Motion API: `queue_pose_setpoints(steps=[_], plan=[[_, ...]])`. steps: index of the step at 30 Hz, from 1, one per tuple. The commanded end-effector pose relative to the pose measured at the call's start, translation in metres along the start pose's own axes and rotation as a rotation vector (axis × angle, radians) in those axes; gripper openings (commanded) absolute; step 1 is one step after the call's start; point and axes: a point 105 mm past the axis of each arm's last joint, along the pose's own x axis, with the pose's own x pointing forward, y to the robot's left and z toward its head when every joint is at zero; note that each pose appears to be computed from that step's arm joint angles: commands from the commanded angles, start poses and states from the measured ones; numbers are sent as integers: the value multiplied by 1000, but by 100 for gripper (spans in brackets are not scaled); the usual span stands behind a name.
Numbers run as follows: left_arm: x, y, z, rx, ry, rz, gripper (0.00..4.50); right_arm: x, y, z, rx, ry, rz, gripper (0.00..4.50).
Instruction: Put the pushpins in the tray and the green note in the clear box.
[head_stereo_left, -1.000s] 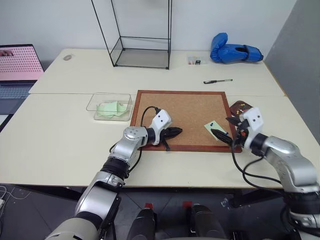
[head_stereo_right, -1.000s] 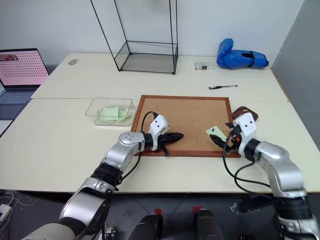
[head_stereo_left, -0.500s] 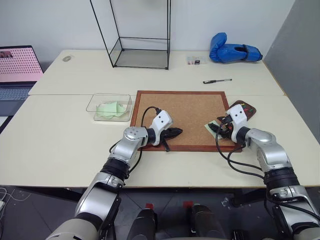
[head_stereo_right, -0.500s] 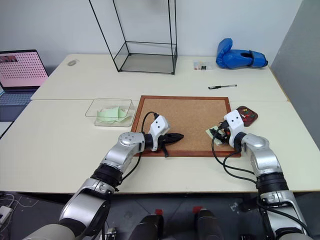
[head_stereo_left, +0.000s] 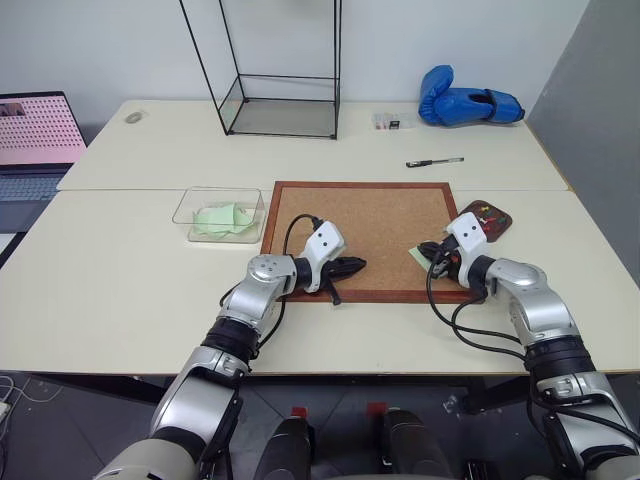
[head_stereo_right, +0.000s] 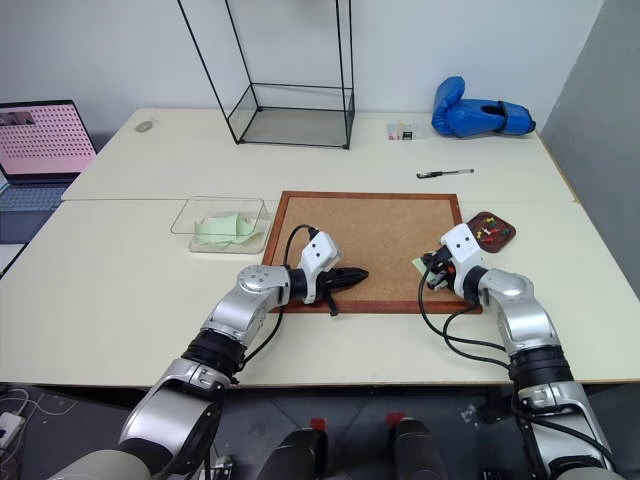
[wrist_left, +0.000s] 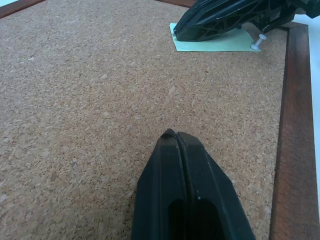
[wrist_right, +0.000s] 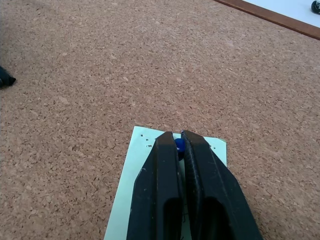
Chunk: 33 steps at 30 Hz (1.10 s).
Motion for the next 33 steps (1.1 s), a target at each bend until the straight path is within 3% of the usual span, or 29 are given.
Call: queue_pose_setpoints(steps=[1, 8, 21, 28, 33], plan=[[3, -10, -10, -12, 36, -39, 0, -9, -10, 24, -40, -83, -31, 8], [1, -12, -16, -13, 61, -48, 0, -11, -3, 39, 16, -171, 6, 8], [2, -13, -18, -13, 73, -50, 0, -18, -1, 48, 25, -199, 5, 8], [2, -14, -19, -13, 75, -49, 0, -36, -16, 63, 27, -229, -36, 8], [1, -14, -20, -15, 75, -49, 0, -54, -45, 64, -7, -203, -145, 8]])
